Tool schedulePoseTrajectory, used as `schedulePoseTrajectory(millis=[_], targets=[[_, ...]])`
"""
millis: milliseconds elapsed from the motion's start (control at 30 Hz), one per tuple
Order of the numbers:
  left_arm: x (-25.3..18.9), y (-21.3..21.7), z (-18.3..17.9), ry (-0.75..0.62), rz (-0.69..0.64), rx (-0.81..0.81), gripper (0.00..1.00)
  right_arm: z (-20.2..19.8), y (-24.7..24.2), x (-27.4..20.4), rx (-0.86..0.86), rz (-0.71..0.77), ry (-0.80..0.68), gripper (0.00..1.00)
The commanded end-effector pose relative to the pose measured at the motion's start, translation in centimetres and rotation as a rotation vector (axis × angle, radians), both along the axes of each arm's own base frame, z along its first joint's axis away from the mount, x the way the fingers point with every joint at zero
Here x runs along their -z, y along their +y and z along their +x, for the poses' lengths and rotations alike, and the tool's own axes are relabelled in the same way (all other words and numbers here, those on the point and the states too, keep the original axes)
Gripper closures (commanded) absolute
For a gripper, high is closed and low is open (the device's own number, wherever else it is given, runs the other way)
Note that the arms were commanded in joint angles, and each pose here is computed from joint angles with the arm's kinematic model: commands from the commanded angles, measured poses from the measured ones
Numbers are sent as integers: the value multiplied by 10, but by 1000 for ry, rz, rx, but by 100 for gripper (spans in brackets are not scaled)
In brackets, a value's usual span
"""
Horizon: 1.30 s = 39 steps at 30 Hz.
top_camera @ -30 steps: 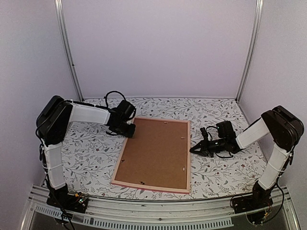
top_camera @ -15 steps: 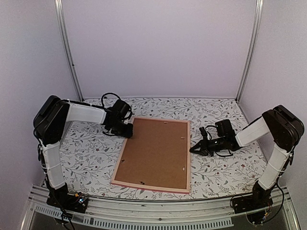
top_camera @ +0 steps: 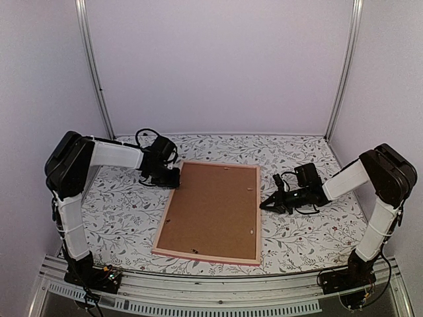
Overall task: Put the photo into the frame
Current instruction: Press the fastener onto the backboard.
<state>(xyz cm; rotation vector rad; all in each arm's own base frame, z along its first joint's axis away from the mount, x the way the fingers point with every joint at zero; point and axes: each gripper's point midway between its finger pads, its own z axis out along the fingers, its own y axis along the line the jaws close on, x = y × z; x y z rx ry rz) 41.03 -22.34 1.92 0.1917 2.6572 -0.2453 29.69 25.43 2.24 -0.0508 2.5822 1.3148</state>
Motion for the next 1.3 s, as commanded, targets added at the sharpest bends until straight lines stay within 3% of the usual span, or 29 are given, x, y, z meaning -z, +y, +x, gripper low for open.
schedulePoseTrajectory(millis=[0,633,1000,1133,1267], targets=[[17,14,-3,61,28,-40,70,-27,-29,57,57,-196,161,100],[61,34,-26,198,175,-80,92,-29,-30,62,49,-202,161,100],[33,32,-1,-36,443,-54,100,-32,-31,68,46,-208,173,100],[25,28,5,-104,422,-79,100,-34,-33,71,48,-212,179,100],[5,19,9,-200,317,-105,100,-35,-33,72,46,-215,181,100]])
